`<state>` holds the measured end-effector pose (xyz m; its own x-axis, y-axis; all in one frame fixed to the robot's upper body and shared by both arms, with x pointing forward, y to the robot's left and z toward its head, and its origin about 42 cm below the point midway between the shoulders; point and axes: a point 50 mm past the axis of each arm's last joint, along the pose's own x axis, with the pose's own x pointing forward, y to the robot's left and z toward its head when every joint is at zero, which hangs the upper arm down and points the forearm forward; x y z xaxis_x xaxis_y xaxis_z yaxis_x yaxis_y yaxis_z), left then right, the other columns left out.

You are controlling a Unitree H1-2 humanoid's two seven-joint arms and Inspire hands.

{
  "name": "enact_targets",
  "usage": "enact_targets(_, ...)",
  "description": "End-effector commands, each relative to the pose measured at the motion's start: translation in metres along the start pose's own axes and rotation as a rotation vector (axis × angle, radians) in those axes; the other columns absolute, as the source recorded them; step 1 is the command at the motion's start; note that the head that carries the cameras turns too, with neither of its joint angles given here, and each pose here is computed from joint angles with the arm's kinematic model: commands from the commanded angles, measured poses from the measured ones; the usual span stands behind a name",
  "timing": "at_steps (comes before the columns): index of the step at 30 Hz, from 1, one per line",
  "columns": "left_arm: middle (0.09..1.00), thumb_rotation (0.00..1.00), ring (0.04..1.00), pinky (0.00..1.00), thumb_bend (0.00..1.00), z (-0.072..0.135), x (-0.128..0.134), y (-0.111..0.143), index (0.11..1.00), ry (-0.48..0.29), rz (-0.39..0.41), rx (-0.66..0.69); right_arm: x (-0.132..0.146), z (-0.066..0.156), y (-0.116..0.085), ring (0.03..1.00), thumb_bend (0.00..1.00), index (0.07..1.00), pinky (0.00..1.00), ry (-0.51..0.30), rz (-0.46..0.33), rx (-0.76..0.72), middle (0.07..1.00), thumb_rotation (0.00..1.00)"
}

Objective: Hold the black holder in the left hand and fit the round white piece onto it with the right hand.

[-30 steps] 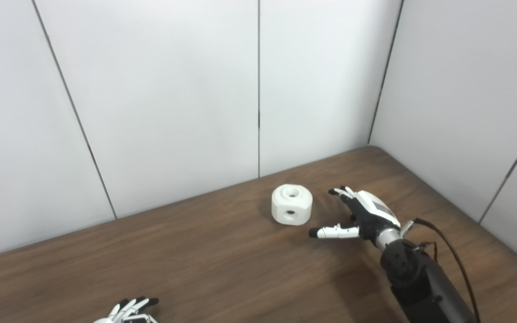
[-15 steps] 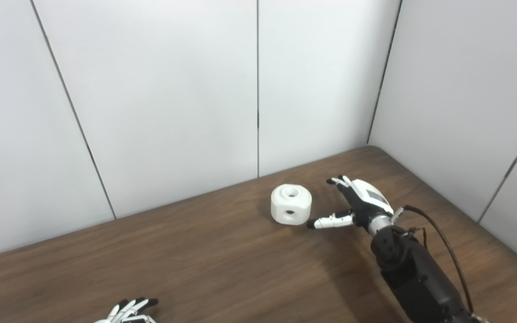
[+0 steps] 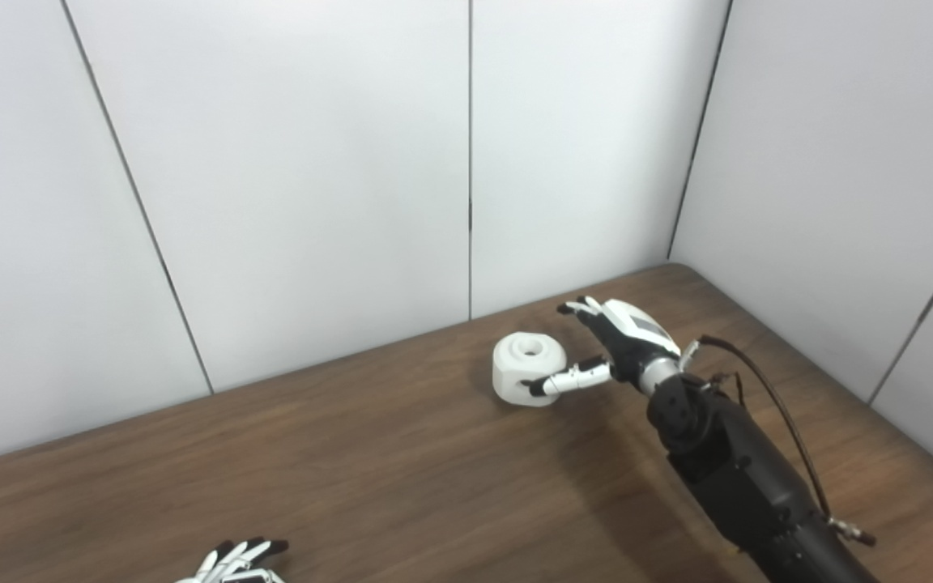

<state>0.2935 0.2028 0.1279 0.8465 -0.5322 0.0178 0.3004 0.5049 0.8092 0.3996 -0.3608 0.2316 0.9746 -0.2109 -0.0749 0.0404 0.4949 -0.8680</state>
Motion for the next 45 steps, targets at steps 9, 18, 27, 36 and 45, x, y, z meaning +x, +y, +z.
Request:
enact_targets(9,0.879,0.05,0.932,1.00,0.51,-0.003,-0.006,-0.006,0.479,0.008,-0.015,0.009,0.016,0.023,-0.017,1.000,1.00,0.888,0.99,-0.093,-0.046,-0.033,1.000,0.49)
enact_targets(18,0.882,0.05,0.933,1.00,0.51,-0.003,-0.008,-0.005,0.479,0.004,-0.013,0.006,0.018,0.027,-0.018,1.000,1.00,0.899,0.99,-0.106,-0.021,-0.056,1.000,0.51)
enact_targets(27,0.881,0.05,0.931,1.00,0.51,-0.003,-0.009,-0.004,0.479,0.004,-0.012,0.001,0.018,0.026,-0.015,1.000,0.95,0.791,0.95,-0.115,-0.075,-0.067,1.000,0.46)
enact_targets(36,0.887,0.05,0.938,1.00,0.51,-0.003,-0.010,-0.002,0.479,0.003,-0.012,0.001,0.017,0.030,-0.008,1.000,0.51,0.483,0.89,-0.158,-0.242,-0.102,0.950,0.14)
enact_targets(45,0.890,0.05,0.942,1.00,0.51,-0.002,-0.010,-0.003,0.479,0.001,-0.014,-0.004,0.016,0.029,-0.011,1.000,0.51,0.480,0.91,-0.176,-0.245,-0.102,0.942,0.14)
